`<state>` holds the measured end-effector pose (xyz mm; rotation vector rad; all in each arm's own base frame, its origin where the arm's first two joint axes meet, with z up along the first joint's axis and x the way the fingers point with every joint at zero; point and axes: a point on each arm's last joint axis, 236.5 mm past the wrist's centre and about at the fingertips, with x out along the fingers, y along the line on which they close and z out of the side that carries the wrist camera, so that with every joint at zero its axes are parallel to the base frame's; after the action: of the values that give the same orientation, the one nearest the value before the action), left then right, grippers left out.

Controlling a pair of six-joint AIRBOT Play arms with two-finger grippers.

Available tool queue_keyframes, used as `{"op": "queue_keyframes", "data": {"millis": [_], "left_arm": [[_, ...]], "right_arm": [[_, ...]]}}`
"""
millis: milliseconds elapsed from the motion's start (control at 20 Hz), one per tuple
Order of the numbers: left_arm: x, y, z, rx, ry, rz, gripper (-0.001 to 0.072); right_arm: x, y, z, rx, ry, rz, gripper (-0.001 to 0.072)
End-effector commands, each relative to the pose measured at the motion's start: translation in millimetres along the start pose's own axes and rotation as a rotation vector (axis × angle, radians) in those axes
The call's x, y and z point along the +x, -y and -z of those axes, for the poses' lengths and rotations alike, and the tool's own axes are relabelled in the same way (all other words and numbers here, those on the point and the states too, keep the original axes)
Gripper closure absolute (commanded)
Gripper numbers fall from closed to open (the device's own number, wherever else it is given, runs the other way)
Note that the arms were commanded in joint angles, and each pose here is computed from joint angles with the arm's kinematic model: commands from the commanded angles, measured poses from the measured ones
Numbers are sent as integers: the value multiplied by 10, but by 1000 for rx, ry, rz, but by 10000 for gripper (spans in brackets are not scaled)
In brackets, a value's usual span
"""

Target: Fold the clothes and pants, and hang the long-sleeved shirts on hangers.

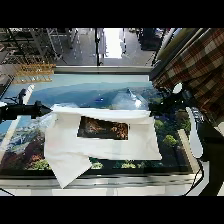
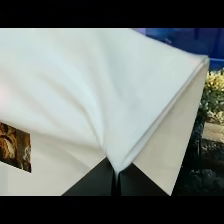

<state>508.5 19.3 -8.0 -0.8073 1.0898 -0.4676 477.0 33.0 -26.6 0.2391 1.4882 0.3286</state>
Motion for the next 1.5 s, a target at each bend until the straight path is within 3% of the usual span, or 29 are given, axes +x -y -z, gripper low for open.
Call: {"op": "queue_keyframes", "data": {"millis": [0, 350, 750, 800, 850, 900, 1150, 1450], "left_arm": [[-32, -214, 396, 10, -169, -88, 702], [-103, -567, 788, 63, -356, -273, 702], [-133, -488, 944, 83, -429, -239, 698], [-132, -490, 940, 83, -427, -239, 570], [-137, -485, 946, 81, -430, -238, 375], [-174, -483, 972, 68, -440, -236, 317], [-701, -619, 1033, -86, -320, -287, 374], [-631, -666, 2268, -200, -319, -295, 348]], "right_arm": [[89, 100, 211, 17, -86, 26, 699], [281, 249, 440, 24, -167, 57, 699], [257, 302, 540, 5, -210, 76, 693], [269, 318, 478, -7, -184, 83, 563], [276, 353, 421, -9, -160, 98, 395], [258, 418, 435, -3, -163, 114, 259], [188, 560, 1010, 159, -179, -78, 267], [359, 451, 2115, 307, -133, -329, 267]]}}
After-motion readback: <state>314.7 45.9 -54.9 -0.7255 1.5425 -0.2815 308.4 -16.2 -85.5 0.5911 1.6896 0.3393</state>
